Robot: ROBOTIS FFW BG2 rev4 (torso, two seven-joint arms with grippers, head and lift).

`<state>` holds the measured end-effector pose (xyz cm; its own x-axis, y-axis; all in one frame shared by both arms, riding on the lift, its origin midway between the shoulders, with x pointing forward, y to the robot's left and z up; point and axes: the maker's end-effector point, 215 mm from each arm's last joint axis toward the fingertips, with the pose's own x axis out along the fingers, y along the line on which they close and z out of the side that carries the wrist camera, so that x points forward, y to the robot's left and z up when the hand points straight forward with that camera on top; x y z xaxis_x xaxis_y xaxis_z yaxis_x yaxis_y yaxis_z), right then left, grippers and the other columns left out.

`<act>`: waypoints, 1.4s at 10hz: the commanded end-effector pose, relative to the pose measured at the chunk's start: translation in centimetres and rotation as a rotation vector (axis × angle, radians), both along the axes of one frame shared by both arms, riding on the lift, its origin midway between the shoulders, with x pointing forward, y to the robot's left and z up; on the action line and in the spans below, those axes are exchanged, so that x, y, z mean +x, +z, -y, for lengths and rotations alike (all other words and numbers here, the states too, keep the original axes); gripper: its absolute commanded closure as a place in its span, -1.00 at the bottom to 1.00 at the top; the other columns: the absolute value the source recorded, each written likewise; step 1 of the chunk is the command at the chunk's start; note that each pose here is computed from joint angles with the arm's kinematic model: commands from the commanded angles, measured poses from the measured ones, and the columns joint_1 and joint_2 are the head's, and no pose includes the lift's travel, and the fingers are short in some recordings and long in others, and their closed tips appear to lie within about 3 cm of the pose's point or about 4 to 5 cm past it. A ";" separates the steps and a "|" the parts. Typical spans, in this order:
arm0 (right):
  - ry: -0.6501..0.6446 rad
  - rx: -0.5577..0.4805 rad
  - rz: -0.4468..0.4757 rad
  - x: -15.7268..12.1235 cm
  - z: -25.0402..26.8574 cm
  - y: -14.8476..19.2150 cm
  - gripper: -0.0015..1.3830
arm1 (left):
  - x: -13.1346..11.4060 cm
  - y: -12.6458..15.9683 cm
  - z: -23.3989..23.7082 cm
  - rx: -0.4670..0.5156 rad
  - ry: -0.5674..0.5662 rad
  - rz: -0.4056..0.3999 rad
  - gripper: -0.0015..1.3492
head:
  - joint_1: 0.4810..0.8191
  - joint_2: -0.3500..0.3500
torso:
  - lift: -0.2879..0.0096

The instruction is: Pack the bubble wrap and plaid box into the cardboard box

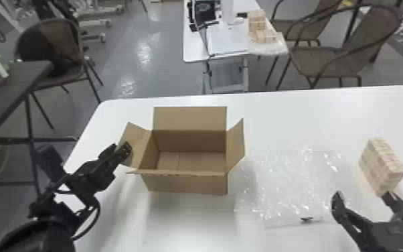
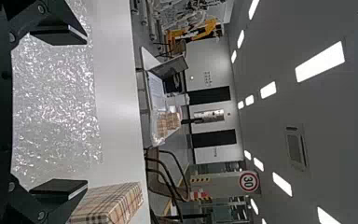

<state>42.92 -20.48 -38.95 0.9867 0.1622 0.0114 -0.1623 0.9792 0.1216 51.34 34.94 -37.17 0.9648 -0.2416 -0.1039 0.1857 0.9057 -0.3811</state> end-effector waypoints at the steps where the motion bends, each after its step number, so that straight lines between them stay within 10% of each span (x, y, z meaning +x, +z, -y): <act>1: -0.003 0.007 -0.001 0.0 0.1 0.0 -0.71 | 0.0 0.1 -0.2 0.021 0.006 0.005 0.82 | 0.27 0.48 | 0.11; 9: 0.017 0.080 -0.045 1.6 -2.6 1.7 -0.71 | 0.8 2.0 2.4 0.012 -0.019 0.071 0.79 | 0.27 0.45 | 0.11; 14: 0.056 -0.019 -0.343 7.2 -6.2 0.5 -0.72 | 1.3 2.7 4.5 0.003 -0.046 0.092 0.79 | 0.27 0.47 | 0.11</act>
